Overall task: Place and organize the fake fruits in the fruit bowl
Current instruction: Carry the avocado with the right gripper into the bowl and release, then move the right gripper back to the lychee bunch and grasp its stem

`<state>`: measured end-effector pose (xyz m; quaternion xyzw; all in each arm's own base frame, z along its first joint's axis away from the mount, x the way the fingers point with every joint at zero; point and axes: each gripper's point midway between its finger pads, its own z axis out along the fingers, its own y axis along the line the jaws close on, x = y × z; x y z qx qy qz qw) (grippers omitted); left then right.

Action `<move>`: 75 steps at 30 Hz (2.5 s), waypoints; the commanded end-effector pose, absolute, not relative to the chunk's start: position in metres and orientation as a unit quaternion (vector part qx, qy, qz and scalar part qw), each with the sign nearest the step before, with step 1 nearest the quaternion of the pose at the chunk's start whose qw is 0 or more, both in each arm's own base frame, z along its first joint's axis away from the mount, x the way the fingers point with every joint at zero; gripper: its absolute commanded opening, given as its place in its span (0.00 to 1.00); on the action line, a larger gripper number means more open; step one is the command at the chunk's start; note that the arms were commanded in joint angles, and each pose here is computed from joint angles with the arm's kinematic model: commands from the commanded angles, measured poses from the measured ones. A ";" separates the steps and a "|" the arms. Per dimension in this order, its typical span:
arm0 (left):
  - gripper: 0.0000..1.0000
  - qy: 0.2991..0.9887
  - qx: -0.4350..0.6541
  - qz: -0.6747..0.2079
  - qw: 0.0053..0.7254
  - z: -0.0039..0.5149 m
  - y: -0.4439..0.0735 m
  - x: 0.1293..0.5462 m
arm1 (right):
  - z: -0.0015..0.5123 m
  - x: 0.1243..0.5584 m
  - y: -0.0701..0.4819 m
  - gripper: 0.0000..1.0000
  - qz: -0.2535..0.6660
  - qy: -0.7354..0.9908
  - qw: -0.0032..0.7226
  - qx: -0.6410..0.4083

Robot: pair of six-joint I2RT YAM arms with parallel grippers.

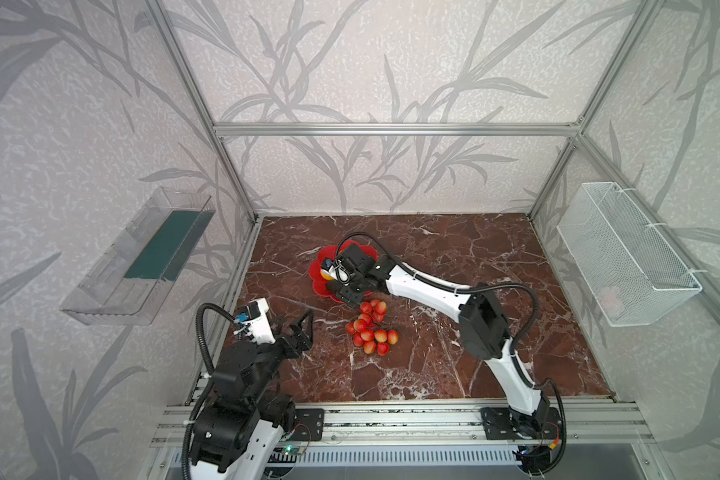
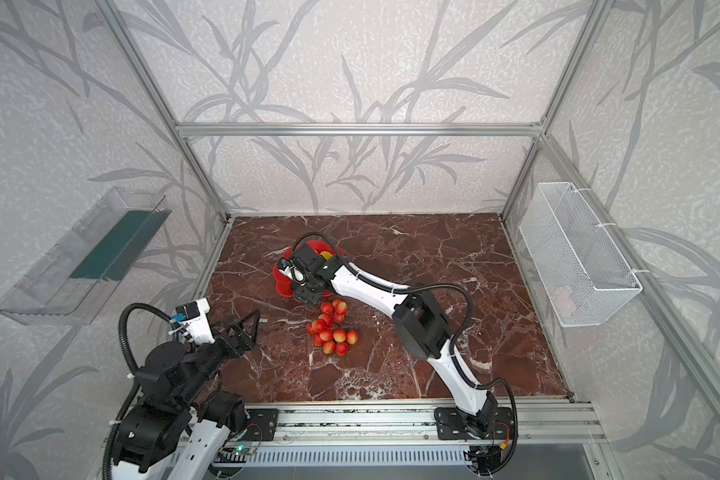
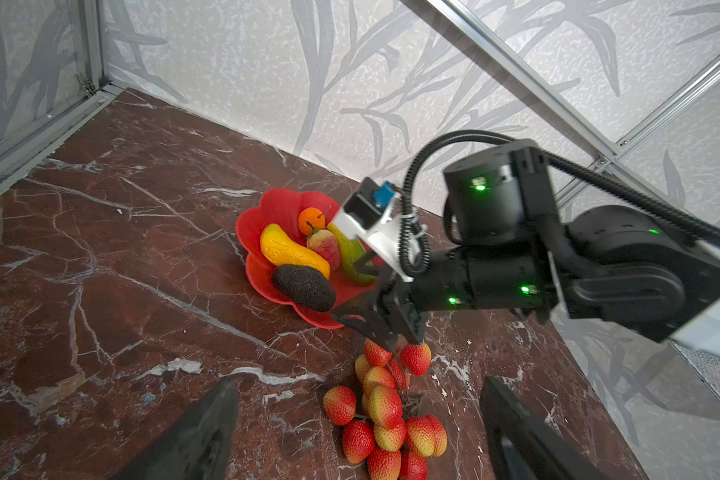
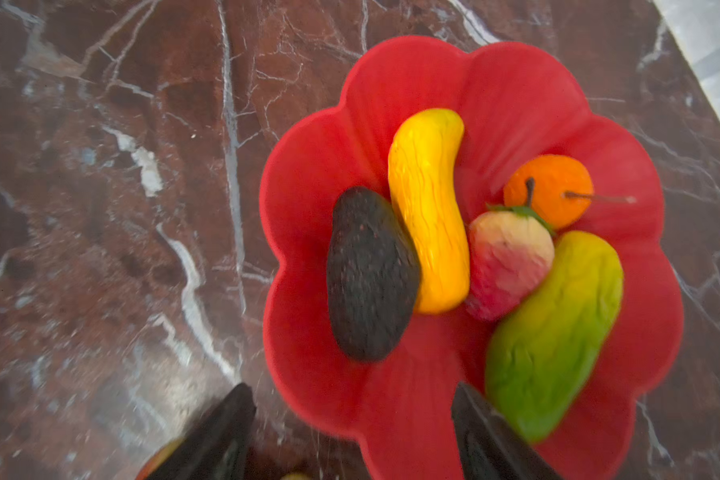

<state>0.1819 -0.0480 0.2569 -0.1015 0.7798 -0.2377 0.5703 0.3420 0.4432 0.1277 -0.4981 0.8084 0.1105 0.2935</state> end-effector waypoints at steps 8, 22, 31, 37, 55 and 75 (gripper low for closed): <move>0.91 0.772 -0.111 -0.233 0.581 0.259 -0.044 0.184 | 0.161 0.303 0.292 0.71 0.224 0.890 0.294 -0.266; 0.91 0.774 -0.118 -0.225 0.580 0.256 -0.041 0.185 | 0.082 0.256 0.286 0.65 0.396 0.902 0.175 0.006; 0.91 0.774 -0.117 -0.226 0.580 0.257 -0.041 0.185 | 0.077 0.246 0.298 0.63 0.427 0.888 0.159 0.066; 0.91 0.773 -0.117 -0.227 0.581 0.258 -0.041 0.184 | 0.066 0.244 0.307 0.63 0.426 0.887 0.154 0.093; 0.91 0.773 -0.117 -0.225 0.581 0.257 -0.040 0.184 | 0.048 0.231 0.339 0.59 0.410 0.898 0.149 0.060; 0.91 0.773 -0.119 -0.225 0.581 0.257 -0.040 0.185 | 0.051 0.206 0.327 0.57 0.432 0.883 0.170 0.068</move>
